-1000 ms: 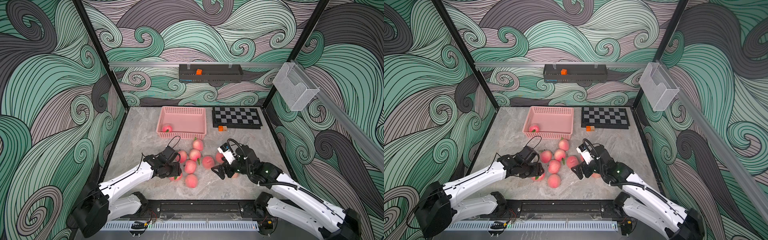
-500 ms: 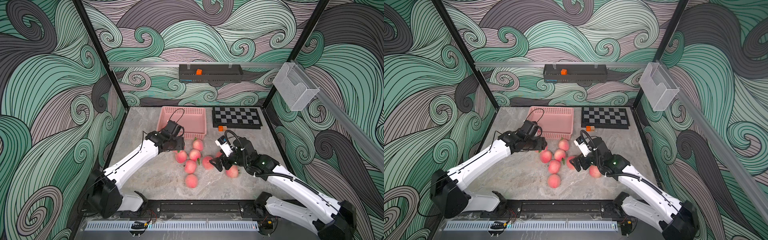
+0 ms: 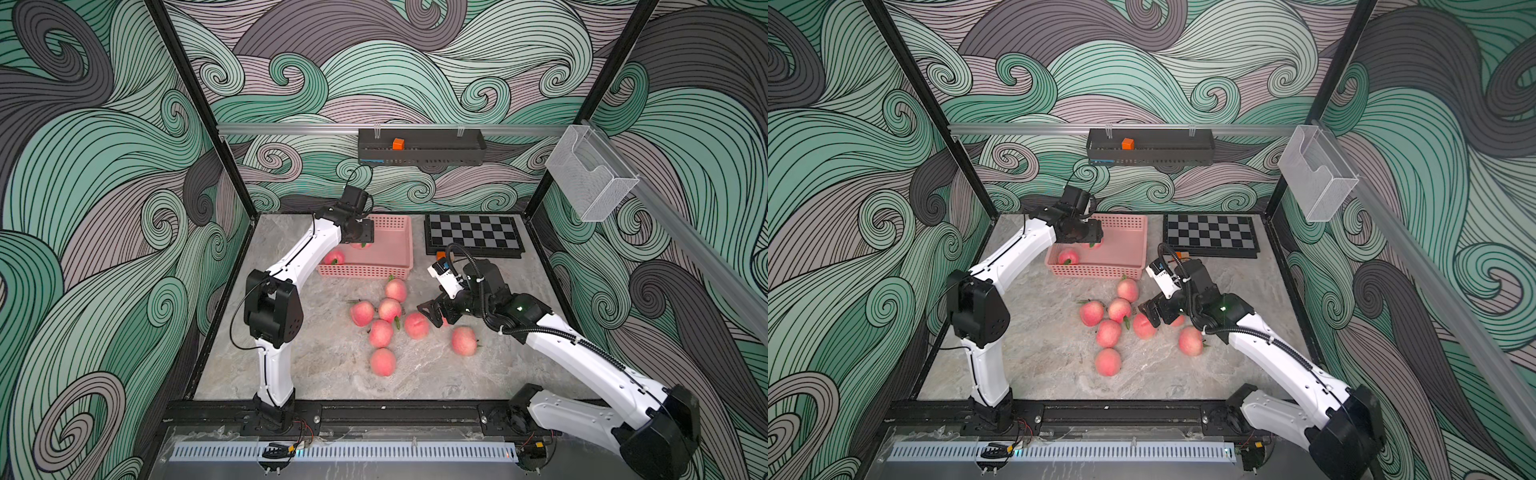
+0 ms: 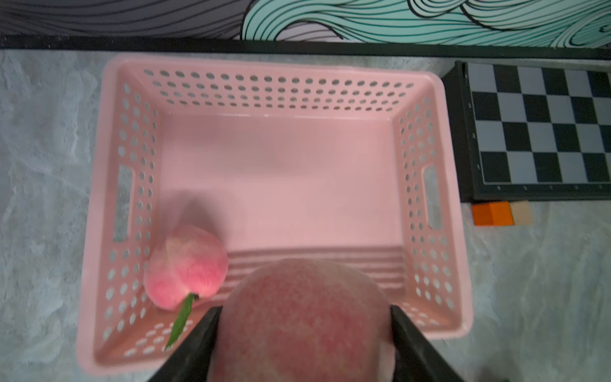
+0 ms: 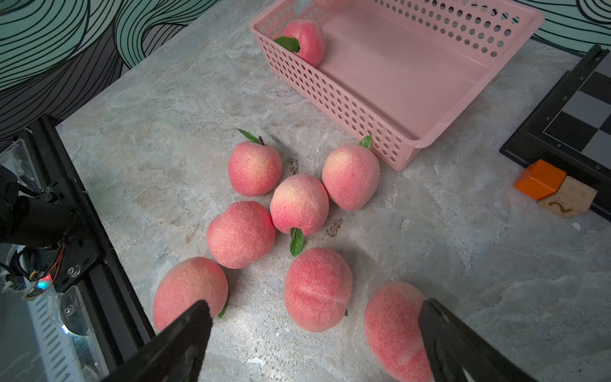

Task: Put the peaches into the basket
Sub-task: Place the peach in the basket.

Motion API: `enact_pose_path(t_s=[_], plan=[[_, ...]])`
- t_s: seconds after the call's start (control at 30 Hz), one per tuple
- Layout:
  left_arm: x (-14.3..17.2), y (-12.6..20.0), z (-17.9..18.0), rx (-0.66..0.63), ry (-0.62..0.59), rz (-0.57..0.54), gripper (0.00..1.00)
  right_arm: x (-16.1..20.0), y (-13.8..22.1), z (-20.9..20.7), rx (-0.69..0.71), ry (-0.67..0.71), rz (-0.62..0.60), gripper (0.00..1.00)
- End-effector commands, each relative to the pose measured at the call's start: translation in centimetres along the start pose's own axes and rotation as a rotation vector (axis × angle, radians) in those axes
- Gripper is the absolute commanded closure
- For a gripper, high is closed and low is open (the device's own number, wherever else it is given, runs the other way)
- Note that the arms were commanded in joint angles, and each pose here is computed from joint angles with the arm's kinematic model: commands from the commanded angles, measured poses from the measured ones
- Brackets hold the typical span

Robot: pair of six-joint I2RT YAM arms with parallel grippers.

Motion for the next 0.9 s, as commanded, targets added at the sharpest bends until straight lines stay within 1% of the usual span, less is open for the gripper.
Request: enact_pose_path(t_s=[0.0,0.1,0.2,0.3,0.4,0.53,0.73,0.87], plan=[[-1.6,-1.4,0.6,-0.062,-0.084,-0.012,0.39,-0.7,0.1,-0.3,0.005,0.029,-0.003,0.01],[-2.9,-3.2,0.5,-0.09,-0.113,-0.036,0.39,-0.8,-0.2,-0.6,0.021,0.022,0.008,0.01],[-4.0,-4.8,0.9,-0.105,-0.113,-0.035,0.39,-0.7,-0.5,-0.9,0.032,0.026,0.018,0.01],[-4.4,-6.4,1.7,-0.115,-0.104,-0.023,0.39,-0.6,-0.5,-1.1,0.048,0.035,0.021,0.01],[-4.7,-7.5,2.3,-0.118,-0.104,-0.041,0.39,-0.5,-0.6,-1.4,0.066,0.037,0.019,0.01],[-4.7,-8.9,3.6,-0.167,-0.118,-0.044,0.39,-0.4,-0.9,-1.5,0.068,0.037,0.023,0.01],[-3.7,-10.8,5.1,-0.241,-0.12,-0.022,0.39,-0.3,-0.9,-1.7,0.082,0.04,0.028,0.01],[-3.4,-11.5,5.5,-0.256,-0.123,-0.027,0.39,-0.3,-1.1,-1.7,0.082,0.037,0.033,0.01]])
Point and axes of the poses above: each gripper's point midway between its finger pads, its own y axis back along the fingers, its own z axis along the line the jaws close on, x = y × z, the point moved 5 cm from there along y, back along the fingers, and after that the axes turned 5 degrees about y, right-handed, at the moved point
